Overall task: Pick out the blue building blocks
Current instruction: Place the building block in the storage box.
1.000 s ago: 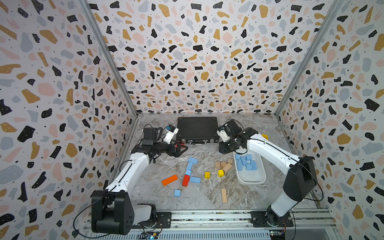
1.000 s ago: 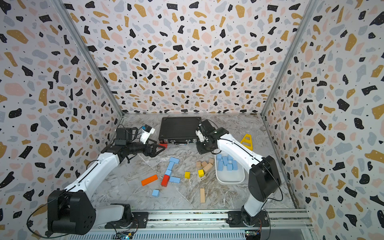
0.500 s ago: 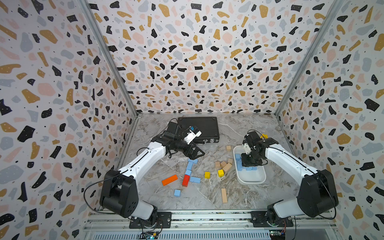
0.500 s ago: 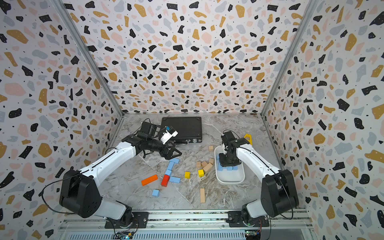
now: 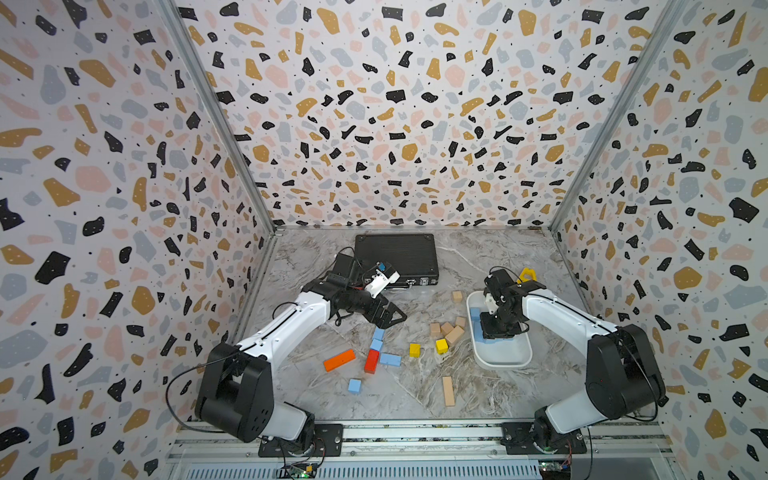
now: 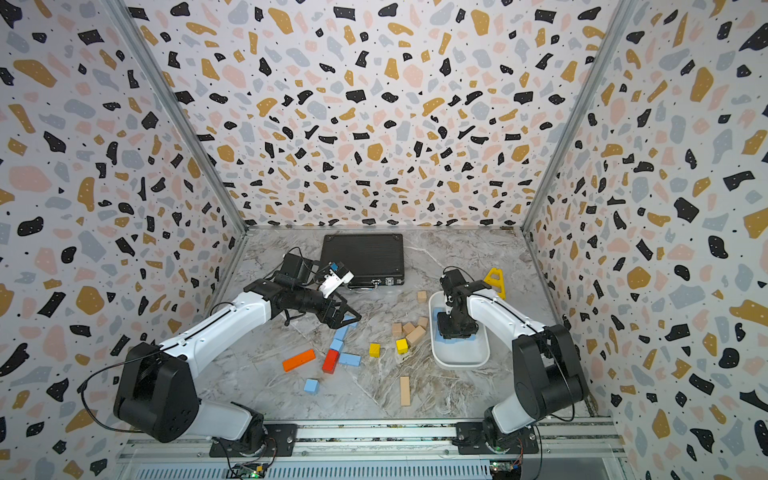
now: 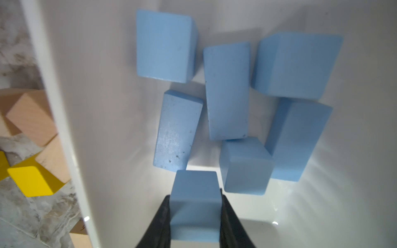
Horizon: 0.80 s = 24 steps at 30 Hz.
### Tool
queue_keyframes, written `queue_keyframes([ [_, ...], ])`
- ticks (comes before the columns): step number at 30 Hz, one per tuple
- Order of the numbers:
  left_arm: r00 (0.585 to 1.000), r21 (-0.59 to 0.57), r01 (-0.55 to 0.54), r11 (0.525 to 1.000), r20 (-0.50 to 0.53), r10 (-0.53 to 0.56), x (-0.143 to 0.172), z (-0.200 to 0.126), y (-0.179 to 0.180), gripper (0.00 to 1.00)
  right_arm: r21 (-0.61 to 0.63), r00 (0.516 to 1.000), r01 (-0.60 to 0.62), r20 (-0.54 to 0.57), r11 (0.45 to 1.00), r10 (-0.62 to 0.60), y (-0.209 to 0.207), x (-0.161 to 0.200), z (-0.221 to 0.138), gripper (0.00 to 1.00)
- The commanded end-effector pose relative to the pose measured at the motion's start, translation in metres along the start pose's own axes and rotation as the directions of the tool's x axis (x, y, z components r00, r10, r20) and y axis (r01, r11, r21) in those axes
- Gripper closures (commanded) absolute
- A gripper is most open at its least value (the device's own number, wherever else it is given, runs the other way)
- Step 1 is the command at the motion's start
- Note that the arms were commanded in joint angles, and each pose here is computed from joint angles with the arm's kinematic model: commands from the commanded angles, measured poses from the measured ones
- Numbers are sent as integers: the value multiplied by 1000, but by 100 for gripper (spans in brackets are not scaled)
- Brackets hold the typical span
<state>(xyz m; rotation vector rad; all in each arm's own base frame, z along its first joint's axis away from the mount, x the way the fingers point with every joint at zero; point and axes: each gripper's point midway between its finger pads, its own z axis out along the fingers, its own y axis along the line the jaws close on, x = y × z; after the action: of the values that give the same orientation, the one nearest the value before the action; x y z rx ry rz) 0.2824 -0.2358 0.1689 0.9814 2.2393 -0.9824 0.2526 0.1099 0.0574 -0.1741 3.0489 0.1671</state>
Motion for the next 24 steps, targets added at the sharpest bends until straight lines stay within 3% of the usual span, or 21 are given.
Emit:
queue_keyframes([
  [1, 999, 0, -28, 1000, 21, 28, -5, -1, -2, 0, -9, 1000, -18, -10, 1000, 18, 0, 10, -2, 74],
  [24, 1000, 11, -8, 1000, 12, 8, 4, 5, 1, 0, -135, 998, -59, -31, 989, 56, 19, 21, 8, 65],
])
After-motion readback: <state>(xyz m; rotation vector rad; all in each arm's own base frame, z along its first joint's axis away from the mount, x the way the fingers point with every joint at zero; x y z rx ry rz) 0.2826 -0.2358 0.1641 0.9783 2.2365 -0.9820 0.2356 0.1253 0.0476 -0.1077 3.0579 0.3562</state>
